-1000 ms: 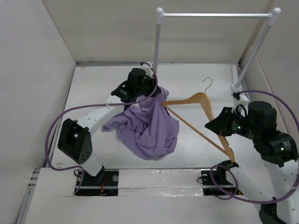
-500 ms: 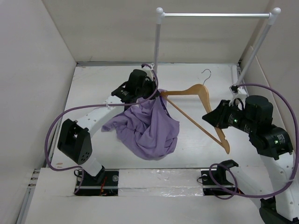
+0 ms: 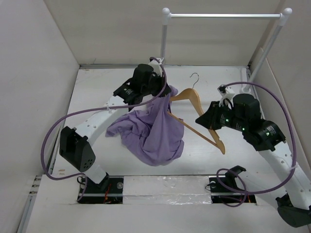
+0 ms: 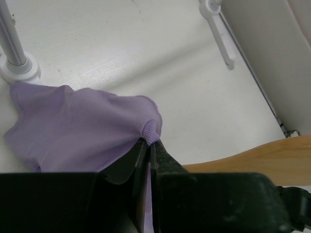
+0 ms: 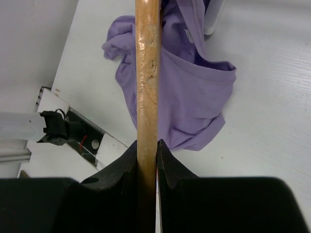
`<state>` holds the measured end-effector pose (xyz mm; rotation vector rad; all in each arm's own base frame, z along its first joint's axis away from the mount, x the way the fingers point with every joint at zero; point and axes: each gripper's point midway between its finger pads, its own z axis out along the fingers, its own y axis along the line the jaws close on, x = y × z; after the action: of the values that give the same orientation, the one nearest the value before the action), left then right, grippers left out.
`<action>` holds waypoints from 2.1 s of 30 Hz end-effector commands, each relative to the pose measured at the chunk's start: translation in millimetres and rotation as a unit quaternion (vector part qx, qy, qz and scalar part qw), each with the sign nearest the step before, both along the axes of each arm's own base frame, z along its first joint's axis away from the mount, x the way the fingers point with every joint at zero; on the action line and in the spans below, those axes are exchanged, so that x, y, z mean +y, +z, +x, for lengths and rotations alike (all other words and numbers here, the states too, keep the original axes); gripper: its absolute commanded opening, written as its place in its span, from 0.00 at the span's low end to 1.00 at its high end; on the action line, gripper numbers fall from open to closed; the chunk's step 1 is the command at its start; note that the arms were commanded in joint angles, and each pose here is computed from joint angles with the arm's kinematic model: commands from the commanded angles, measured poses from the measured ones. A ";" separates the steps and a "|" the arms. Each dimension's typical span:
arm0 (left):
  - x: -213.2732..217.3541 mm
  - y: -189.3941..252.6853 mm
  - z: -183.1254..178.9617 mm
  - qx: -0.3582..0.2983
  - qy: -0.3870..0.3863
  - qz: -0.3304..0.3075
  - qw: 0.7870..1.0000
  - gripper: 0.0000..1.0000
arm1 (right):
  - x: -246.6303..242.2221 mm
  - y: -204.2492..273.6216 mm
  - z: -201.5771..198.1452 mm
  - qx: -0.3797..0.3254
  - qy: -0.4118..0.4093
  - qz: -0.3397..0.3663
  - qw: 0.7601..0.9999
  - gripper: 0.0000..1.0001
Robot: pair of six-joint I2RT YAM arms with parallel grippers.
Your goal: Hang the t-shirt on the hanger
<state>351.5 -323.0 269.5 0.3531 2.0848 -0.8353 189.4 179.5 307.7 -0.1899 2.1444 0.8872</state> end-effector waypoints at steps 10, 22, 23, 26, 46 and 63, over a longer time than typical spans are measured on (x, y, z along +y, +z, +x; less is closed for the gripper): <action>29.2 94.4 -39.8 -0.055 0.023 -0.084 0.995 0.00 | 49.7 56.5 61.9 -0.127 -0.112 0.106 0.980 0.00; 95.2 145.7 -21.9 -0.127 0.171 -0.058 0.975 0.00 | 64.2 97.5 15.0 -0.164 -0.098 0.083 0.978 0.00; 96.0 152.2 -21.4 -0.133 0.173 -0.061 0.974 0.00 | 60.1 103.3 9.6 -0.164 -0.098 0.092 0.977 0.00; 96.0 159.1 -15.2 -0.142 0.179 -0.054 0.972 0.00 | 51.8 117.2 -0.5 -0.164 -0.103 0.111 0.975 0.00; 43.2 195.3 -66.4 -0.128 0.003 -0.145 0.981 0.00 | 100.1 126.9 73.1 -0.268 -0.169 0.125 0.940 0.00; 66.7 222.1 -107.3 -0.136 -0.007 -0.178 0.975 0.25 | 141.0 168.0 108.8 -0.359 -0.185 0.235 0.884 0.00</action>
<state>258.5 -267.8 455.3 0.2948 1.7496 -1.0535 317.4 343.4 376.8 -0.0337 1.4705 0.7323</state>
